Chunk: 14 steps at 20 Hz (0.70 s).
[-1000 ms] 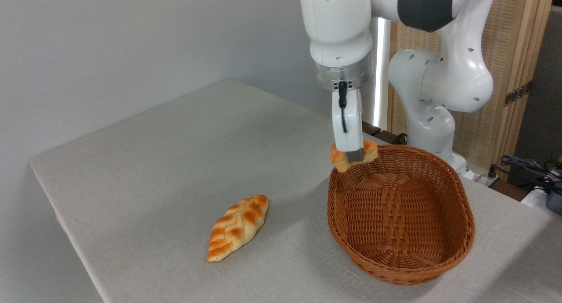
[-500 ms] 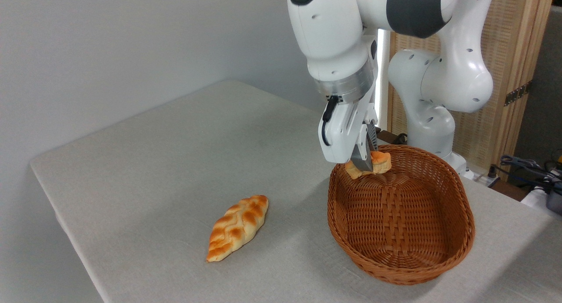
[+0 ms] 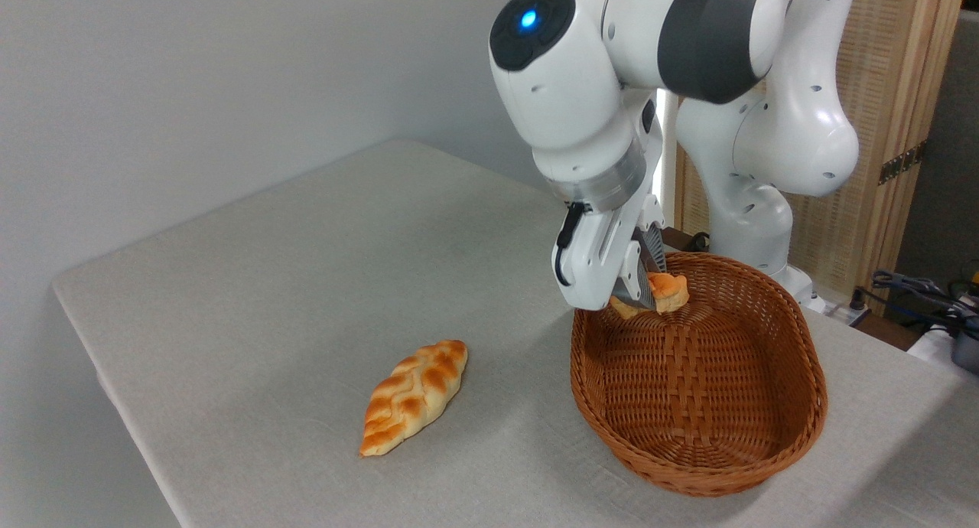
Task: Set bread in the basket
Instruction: 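Lower the bun into the basket and open the gripper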
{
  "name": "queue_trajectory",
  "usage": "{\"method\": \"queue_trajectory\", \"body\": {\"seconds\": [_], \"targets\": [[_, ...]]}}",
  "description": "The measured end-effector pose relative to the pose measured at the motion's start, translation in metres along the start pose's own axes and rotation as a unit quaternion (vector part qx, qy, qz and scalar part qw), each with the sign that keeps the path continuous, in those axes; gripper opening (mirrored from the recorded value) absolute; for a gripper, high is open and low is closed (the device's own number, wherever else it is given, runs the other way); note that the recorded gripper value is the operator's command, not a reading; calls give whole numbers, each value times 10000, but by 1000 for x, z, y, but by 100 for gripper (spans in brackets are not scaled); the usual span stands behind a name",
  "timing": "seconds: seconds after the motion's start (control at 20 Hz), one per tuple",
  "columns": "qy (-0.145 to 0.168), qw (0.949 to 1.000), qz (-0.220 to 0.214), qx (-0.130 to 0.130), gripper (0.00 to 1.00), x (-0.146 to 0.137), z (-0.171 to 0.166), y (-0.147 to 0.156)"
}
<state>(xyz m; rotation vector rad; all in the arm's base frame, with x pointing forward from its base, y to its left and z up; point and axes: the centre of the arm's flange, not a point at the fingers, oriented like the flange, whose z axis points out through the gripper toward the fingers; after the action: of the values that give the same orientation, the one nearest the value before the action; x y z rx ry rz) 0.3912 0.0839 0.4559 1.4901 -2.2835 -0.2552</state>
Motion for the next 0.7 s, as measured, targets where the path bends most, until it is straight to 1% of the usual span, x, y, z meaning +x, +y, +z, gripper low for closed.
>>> {"method": "queue_trajectory", "body": {"seconds": [0.25,0.7], "targets": [[134,9996,21,-252,100,1,24,-4],[123,9994,100,-313,100,7,28,-8]]}}
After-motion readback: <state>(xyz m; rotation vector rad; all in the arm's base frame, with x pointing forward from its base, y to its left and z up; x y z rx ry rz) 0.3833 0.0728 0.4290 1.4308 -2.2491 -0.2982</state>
